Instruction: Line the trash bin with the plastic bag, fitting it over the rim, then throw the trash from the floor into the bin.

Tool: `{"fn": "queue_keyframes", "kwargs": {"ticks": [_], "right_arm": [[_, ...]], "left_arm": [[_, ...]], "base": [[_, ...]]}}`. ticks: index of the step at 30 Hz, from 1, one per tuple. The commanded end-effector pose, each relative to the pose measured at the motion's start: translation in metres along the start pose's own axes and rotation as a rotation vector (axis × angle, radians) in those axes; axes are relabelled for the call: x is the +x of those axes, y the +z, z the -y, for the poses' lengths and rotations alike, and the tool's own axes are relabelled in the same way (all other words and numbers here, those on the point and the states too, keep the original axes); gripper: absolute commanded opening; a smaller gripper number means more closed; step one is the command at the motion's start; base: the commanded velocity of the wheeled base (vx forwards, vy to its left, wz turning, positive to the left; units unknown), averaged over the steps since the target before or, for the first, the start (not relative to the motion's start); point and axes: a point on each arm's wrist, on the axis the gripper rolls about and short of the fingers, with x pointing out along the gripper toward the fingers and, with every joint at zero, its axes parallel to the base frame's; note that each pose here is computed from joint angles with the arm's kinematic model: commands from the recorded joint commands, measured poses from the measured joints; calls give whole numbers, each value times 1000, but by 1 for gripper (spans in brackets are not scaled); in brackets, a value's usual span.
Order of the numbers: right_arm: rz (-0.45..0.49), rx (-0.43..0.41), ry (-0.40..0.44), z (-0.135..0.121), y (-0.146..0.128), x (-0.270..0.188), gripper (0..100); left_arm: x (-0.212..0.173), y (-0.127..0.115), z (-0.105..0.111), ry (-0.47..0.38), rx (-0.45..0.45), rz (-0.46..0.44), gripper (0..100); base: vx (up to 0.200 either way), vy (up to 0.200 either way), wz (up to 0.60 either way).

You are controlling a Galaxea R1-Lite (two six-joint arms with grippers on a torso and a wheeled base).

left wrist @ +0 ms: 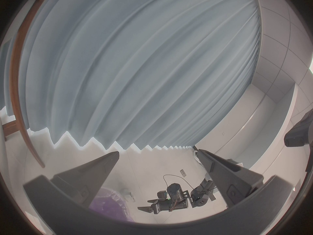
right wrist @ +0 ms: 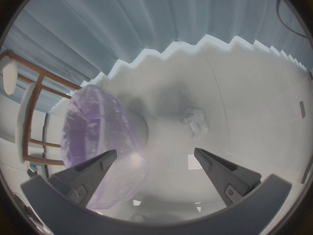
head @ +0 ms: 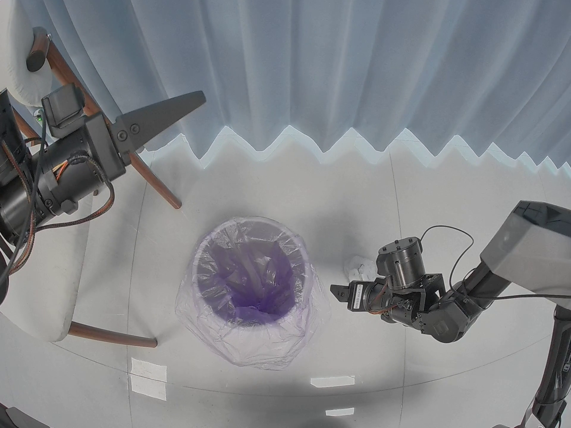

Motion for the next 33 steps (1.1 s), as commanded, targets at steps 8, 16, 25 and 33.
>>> {"fn": "queue_keyframes", "kwargs": {"ticks": [8, 16, 25, 33], "right_arm": [[-23, -102, -80, 28, -6, 58, 100], [-16, -175, -133, 41, -16, 108, 100], [-10, -178, -172, 66, -12, 129, 100], [-43, -207, -118, 61, -4, 136, 100]], "left_arm": [[-9, 3, 4, 8, 54, 16, 100], [-11, 6, 5, 8, 63, 27, 100], [-14, 9, 3, 19, 67, 34, 100], [-13, 9, 2, 21, 68, 33, 100]], "base": [[0, 0, 0], [0, 0, 0], [0, 0, 0], [0, 0, 0]]}}
